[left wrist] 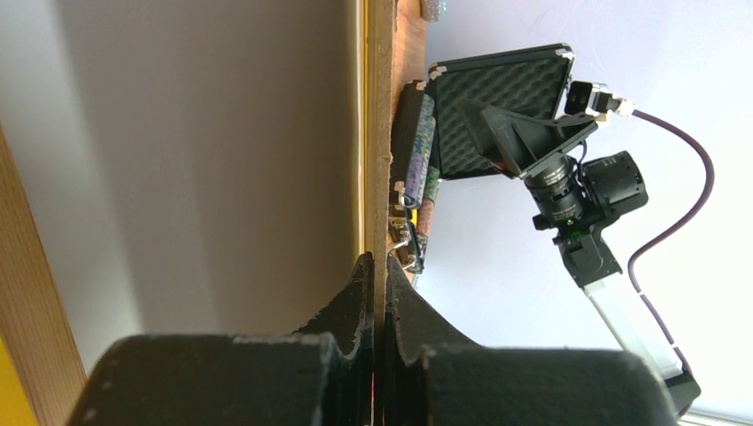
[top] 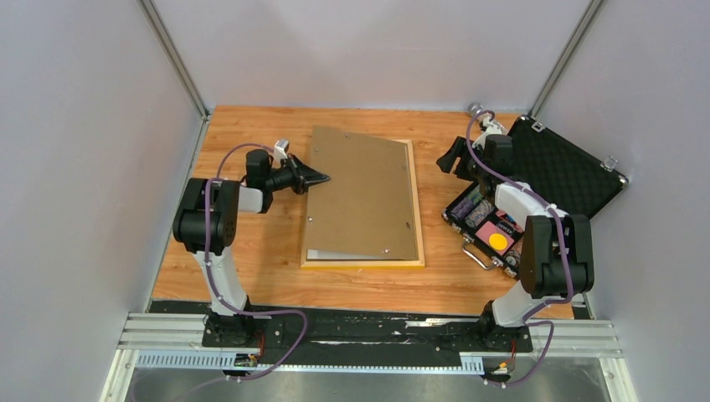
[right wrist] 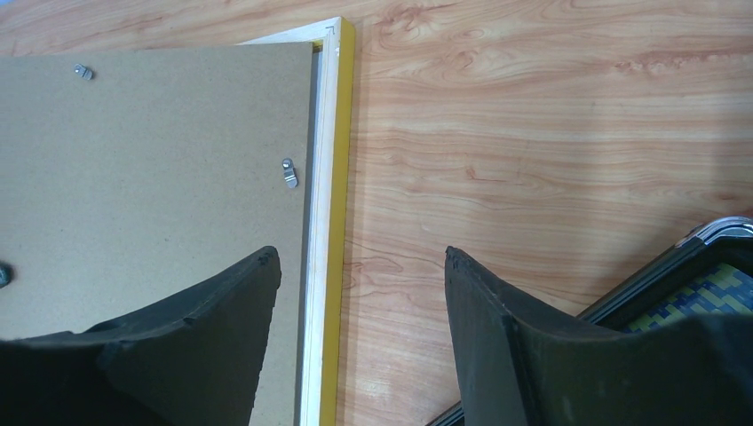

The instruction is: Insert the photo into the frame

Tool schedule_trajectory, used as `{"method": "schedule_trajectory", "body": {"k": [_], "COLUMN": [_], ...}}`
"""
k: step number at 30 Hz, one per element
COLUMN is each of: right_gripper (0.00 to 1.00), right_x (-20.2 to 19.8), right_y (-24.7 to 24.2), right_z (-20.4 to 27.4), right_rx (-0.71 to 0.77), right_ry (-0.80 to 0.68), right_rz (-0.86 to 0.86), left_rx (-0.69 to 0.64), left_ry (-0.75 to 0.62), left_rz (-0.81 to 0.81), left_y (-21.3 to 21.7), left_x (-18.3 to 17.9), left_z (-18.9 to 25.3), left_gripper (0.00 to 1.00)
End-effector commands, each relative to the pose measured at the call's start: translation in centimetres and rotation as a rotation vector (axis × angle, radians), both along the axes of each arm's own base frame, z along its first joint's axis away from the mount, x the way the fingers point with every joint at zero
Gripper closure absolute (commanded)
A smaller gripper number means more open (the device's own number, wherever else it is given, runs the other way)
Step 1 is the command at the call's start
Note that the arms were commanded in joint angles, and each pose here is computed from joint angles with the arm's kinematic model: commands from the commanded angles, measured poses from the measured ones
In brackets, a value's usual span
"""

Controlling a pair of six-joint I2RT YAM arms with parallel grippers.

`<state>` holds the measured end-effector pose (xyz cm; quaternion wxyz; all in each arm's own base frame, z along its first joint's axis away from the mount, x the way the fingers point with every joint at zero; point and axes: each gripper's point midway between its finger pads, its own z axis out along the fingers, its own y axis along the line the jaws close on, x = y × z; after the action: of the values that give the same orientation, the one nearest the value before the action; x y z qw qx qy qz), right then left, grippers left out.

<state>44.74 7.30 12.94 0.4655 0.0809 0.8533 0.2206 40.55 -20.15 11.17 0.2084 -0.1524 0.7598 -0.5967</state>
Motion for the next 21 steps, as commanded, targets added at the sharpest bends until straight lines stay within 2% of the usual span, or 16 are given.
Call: {"method": "schedule_trajectory", "body": {"k": [1,21], "right_gripper": [0.33,0.33], "right_x": [0.7,0.8], "right_y": [-0.1,-0.2], "right_z": [0.8,0.8], "right_rx": [0.003,0.006], "right_ry": [-0.048,-0.048], "right_rz": [0.000,-0.002], "left_rx": [-0.028,-0.014], "left_ry": [-0.092,-0.073], "left_rz": [-0.046,-0.070], "left_y": [-0.7,-1.0], "left_x": [0.7,0.9], "left_z": [2.6,1.7], "left_gripper": [1.00,1.00]}}
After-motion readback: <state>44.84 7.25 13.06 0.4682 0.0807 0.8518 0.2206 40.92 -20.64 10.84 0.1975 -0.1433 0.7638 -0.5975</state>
